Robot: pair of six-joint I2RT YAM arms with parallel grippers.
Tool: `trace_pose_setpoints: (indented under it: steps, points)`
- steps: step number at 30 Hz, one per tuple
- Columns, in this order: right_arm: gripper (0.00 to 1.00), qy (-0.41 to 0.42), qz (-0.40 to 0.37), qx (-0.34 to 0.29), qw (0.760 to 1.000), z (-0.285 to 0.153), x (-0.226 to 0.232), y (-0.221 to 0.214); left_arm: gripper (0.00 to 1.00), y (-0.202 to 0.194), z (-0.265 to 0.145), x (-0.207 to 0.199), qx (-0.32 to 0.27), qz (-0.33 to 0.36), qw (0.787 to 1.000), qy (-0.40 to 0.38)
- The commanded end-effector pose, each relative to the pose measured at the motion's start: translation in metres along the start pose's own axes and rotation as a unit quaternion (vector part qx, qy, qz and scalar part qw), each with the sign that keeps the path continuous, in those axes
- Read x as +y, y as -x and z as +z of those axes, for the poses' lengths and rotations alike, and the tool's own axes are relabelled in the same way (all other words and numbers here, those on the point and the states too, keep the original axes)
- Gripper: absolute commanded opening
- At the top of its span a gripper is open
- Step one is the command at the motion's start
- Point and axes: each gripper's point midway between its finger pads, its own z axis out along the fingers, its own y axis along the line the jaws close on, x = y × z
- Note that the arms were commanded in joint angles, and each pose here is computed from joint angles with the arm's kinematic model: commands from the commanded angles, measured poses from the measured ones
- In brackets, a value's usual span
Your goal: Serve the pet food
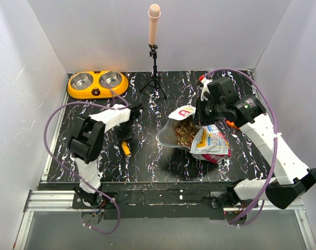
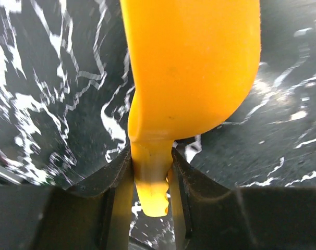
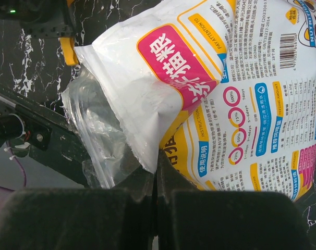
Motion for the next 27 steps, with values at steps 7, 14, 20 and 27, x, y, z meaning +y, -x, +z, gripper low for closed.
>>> trace_pose_setpoints:
  steps: [7, 14, 20, 27]
  points:
    - [0.01, 0.078, -0.006, -0.079, 0.994, -0.029, 0.037, 0.031, 0.17, 0.034, -0.002, 0.006, -0.092, 0.297, 0.928, 0.206]
    - [0.01, 0.069, -0.005, -0.075, 0.995, -0.028, 0.032, 0.025, 0.61, 0.029, -0.05, -0.047, -0.097, 0.277, 0.956, 0.005]
    - [0.01, 0.068, -0.005, -0.067, 0.995, -0.025, 0.031, 0.022, 0.98, 0.004, -0.103, -0.069, -0.058, 0.226, 0.948, -0.218]
    - [0.01, 0.073, -0.005, -0.061, 0.995, -0.025, 0.033, 0.02, 0.96, 0.029, -0.146, -0.039, -0.108, 0.14, 0.906, -0.386]
